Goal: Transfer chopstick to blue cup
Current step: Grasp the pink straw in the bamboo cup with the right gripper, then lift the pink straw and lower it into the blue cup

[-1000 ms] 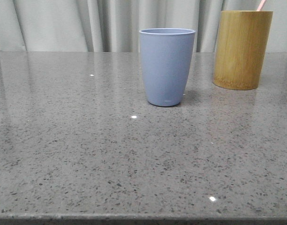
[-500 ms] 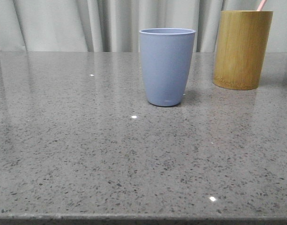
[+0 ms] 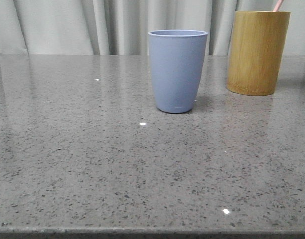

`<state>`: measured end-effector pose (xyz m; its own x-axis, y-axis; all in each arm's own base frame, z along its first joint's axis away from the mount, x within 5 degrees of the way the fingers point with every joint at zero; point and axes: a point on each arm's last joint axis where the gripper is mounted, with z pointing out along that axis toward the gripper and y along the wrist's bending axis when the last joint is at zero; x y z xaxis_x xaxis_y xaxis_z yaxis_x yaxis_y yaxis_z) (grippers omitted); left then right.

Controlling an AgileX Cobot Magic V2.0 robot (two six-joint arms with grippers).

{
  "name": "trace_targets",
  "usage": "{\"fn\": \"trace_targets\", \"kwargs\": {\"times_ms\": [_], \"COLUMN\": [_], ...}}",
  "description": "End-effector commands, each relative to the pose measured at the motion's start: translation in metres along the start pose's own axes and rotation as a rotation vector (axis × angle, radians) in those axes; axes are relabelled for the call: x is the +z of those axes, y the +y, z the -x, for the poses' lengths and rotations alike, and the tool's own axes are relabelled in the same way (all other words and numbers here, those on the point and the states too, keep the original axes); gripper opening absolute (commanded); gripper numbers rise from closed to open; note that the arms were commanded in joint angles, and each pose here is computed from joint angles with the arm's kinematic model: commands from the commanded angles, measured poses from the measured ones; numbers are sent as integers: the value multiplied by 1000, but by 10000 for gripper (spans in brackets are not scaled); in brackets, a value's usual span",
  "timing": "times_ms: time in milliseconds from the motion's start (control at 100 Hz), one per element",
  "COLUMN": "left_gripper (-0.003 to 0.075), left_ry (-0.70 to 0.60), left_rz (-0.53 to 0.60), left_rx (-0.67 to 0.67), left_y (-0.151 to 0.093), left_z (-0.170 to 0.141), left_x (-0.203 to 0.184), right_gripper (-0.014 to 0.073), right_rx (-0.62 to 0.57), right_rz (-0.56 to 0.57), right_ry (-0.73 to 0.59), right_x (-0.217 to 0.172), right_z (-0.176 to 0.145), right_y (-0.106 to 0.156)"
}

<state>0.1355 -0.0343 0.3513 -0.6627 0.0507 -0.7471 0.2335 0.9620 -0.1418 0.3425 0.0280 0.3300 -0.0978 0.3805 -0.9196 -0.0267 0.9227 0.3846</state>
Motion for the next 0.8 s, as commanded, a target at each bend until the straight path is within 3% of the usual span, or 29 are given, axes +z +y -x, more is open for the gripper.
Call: {"fn": "trace_targets", "kwargs": {"times_ms": [0,240,380,520,790], "left_gripper": [629,629,629,629,629], "left_ry": [-99,-99,-99,-99,-99], "left_rz": [-5,-5,-5,-5,-5], "left_rx": [-15,-15,-15,-15,-15], "left_y": [-2,-2,-2,-2,-2], "left_z": [12,12,12,12,12], "left_x": [-7,-7,-7,-7,-7], "right_gripper": [370,92,-21,-66,-67], "right_rx": [13,18,19,18,-28], "right_rz": [58,58,61,72,136], "right_ry": [-148,-147,-154,-181,-302], "right_x": [-7,-7,-8,-15,-49], "right_z": [28,28,29,37,72], "right_y": [12,12,12,15,31]}}
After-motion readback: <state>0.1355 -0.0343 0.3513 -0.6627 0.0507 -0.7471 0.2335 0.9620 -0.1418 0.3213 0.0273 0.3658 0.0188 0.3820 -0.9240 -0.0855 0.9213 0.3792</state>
